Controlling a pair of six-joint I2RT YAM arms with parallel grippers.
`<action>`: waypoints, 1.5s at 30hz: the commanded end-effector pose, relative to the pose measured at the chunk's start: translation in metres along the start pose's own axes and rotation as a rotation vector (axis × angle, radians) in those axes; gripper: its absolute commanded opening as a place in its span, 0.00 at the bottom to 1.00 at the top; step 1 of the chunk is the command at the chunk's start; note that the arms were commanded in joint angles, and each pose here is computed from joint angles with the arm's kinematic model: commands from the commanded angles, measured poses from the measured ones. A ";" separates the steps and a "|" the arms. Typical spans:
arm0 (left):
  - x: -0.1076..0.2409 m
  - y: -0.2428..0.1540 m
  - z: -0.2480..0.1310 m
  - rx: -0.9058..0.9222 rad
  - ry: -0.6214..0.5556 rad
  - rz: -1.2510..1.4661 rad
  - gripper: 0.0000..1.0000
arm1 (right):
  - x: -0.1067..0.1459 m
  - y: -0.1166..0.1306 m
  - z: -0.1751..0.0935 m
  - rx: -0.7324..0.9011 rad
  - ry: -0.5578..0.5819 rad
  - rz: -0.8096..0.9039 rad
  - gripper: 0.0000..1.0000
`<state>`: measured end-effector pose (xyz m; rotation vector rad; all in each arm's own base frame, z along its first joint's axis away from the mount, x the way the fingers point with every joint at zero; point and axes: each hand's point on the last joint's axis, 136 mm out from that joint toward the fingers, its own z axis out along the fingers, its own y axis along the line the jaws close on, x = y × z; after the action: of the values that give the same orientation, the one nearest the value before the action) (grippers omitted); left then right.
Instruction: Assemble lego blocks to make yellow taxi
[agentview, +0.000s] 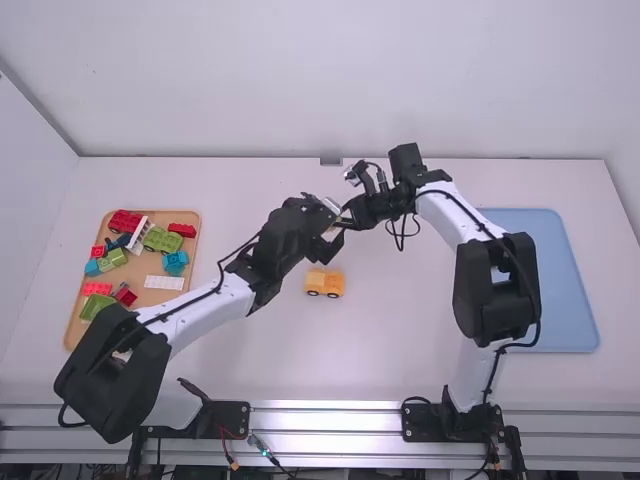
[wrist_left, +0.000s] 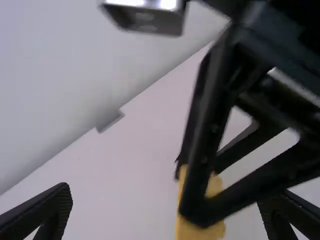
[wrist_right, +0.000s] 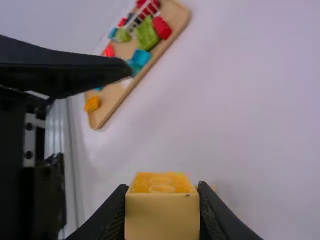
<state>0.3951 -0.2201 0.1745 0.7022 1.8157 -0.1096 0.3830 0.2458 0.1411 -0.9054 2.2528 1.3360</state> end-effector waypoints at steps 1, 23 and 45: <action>0.002 0.029 -0.004 -0.145 0.024 -0.094 0.99 | -0.001 -0.022 -0.004 0.109 0.020 0.036 0.25; -0.021 0.025 -0.076 0.812 -0.195 -0.234 0.99 | -0.006 0.048 -0.029 -0.004 0.210 -0.532 0.25; -0.006 -0.011 -0.054 1.041 -0.258 -0.257 0.99 | -0.014 0.082 -0.020 -0.057 0.238 -0.662 0.23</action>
<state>0.3403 -0.2048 0.1970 1.0934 1.4811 -1.3343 0.3329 0.2585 0.2059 -1.7132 1.8356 1.0193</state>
